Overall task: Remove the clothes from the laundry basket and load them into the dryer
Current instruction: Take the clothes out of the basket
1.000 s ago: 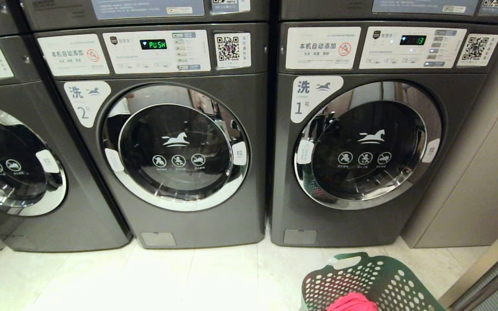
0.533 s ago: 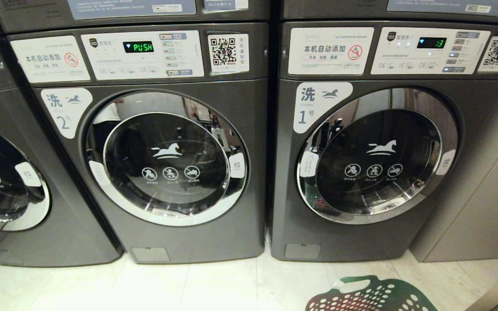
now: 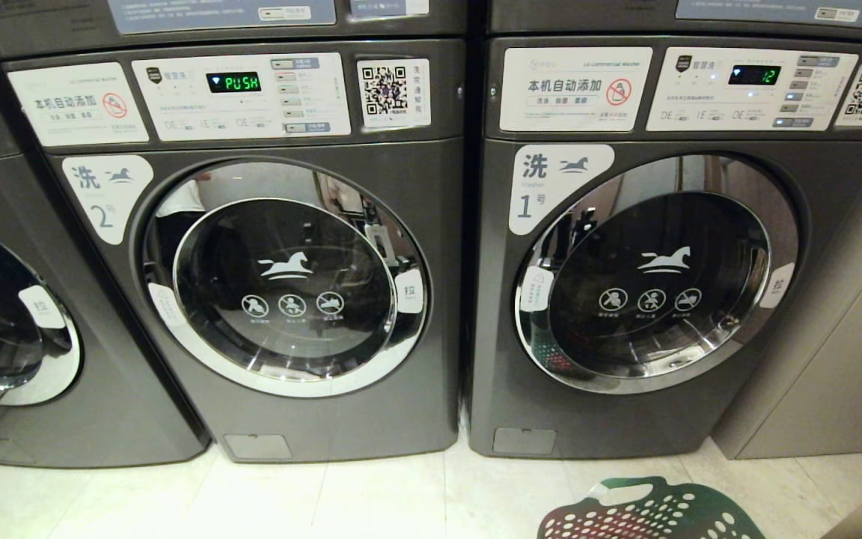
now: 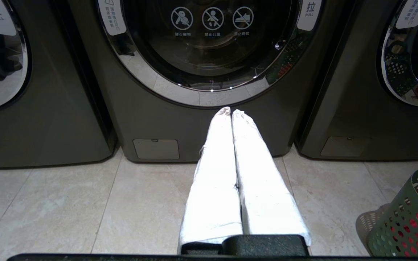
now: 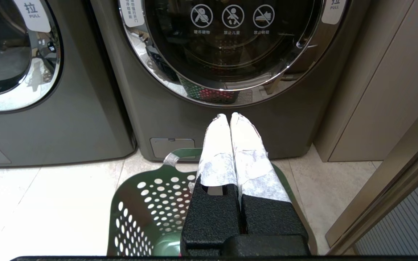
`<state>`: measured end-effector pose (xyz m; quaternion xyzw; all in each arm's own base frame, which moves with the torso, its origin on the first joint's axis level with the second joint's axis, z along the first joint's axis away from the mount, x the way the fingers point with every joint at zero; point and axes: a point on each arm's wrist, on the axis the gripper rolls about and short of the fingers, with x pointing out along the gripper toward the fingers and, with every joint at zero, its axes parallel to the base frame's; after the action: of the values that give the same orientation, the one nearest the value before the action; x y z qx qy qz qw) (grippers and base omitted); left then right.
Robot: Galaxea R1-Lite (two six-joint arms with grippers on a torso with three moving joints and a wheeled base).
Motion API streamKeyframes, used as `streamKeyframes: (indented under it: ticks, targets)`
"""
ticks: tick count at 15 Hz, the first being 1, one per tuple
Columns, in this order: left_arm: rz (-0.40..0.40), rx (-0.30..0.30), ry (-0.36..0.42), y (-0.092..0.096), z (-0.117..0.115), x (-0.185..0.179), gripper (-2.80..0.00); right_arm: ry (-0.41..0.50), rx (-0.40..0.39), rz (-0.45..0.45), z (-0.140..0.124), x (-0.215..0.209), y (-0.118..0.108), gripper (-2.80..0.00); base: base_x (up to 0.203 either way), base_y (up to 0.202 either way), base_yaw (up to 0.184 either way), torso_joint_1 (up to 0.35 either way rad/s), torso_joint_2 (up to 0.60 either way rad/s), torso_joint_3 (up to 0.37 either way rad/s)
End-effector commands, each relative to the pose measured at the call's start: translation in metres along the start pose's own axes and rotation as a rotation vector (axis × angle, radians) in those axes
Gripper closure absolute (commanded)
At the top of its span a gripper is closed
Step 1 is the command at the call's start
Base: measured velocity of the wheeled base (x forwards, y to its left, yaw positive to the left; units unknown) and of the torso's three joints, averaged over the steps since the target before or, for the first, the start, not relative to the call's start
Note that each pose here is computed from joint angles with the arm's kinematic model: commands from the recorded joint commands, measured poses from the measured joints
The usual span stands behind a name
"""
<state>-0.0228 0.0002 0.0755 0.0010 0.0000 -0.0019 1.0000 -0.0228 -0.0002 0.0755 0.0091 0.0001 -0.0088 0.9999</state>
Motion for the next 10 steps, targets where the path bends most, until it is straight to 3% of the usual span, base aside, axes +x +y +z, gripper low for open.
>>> streamKeyframes:
  ticks: [1,10]
  targets:
    - [-0.001,0.0,0.0,0.0,-0.0001,0.0,0.0,-0.002,0.0,-0.001,-0.0001,-0.0001,0.0,0.0,0.0,0.0,0.0,0.0,0.0,0.0]
    - [0.001,0.001,-0.002,0.0,0.0001,0.0,0.0,-0.003,0.0,-0.001,0.0003,-0.0003,0.0,0.0,0.0,0.0,0.0,0.0,0.0,0.0]
